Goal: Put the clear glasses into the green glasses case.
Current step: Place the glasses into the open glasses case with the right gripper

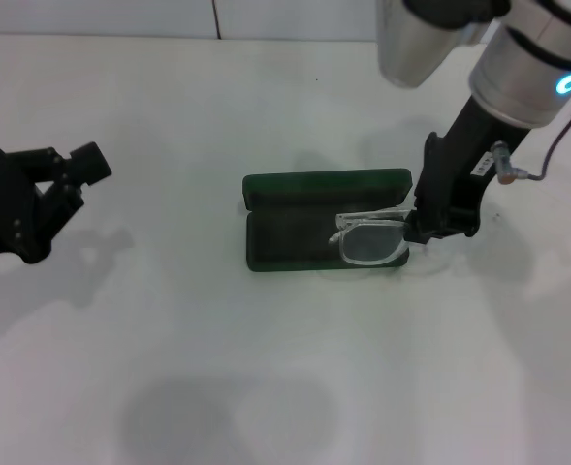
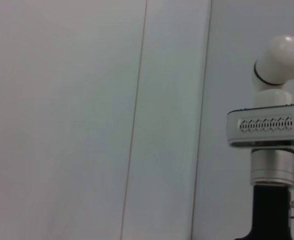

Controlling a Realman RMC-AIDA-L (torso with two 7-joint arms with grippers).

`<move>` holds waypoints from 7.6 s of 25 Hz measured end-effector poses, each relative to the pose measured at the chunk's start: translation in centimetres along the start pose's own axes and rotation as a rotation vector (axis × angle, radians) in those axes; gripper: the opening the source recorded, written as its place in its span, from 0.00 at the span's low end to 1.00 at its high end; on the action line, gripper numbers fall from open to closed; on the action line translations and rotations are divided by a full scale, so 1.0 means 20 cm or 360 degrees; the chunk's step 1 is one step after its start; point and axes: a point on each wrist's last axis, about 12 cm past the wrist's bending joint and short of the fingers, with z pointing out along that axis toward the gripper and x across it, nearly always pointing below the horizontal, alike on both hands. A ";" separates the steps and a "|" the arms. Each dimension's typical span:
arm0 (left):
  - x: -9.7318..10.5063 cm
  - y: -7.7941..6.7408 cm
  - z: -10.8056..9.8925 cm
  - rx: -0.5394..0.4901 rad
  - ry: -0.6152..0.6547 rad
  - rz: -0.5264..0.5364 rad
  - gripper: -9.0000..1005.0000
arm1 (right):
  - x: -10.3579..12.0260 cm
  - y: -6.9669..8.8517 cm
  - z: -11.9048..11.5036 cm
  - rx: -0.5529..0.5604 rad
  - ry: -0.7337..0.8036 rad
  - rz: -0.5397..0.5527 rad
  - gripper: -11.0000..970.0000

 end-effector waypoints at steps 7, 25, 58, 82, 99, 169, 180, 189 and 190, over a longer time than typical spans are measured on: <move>0.02 -0.02 0.01 0.0020 0.0016 -0.0028 0.06 | -0.03 -0.01 0.04 0.0041 0.0007 -0.0106 0.08; 0.11 -0.03 -0.02 0.0020 0.0271 -0.0035 0.06 | -0.17 -0.05 0.15 0.0169 0.0001 -0.0244 0.08; 0.16 -0.07 0.01 0.0120 0.0332 -0.0042 0.06 | -0.28 -0.11 0.23 0.0139 -0.0074 -0.0180 0.08; 0.17 -0.09 0.08 0.0176 0.0321 -0.0057 0.06 | -0.29 -0.11 0.21 -0.0001 -0.0020 0.0098 0.08; 0.21 -0.11 0.10 0.0187 0.0359 -0.0076 0.06 | -0.24 -0.13 0.27 0.0067 0.0052 0.0066 0.08; 0.27 -0.14 0.16 0.0188 0.0394 -0.0079 0.06 | -0.19 -0.13 0.31 0.0068 -0.0021 0.0035 0.09; 0.27 -0.14 0.16 0.0190 0.0392 -0.0081 0.06 | -0.19 -0.13 0.32 0.0070 -0.0004 0.0025 0.09; 0.27 -0.14 0.16 0.0189 0.0393 -0.0081 0.06 | -0.19 -0.14 0.32 0.0084 0.0000 0.0019 0.10; 0.27 -0.14 0.16 0.0189 0.0394 -0.0081 0.06 | -0.19 -0.14 0.32 0.0086 -0.0002 0.0017 0.10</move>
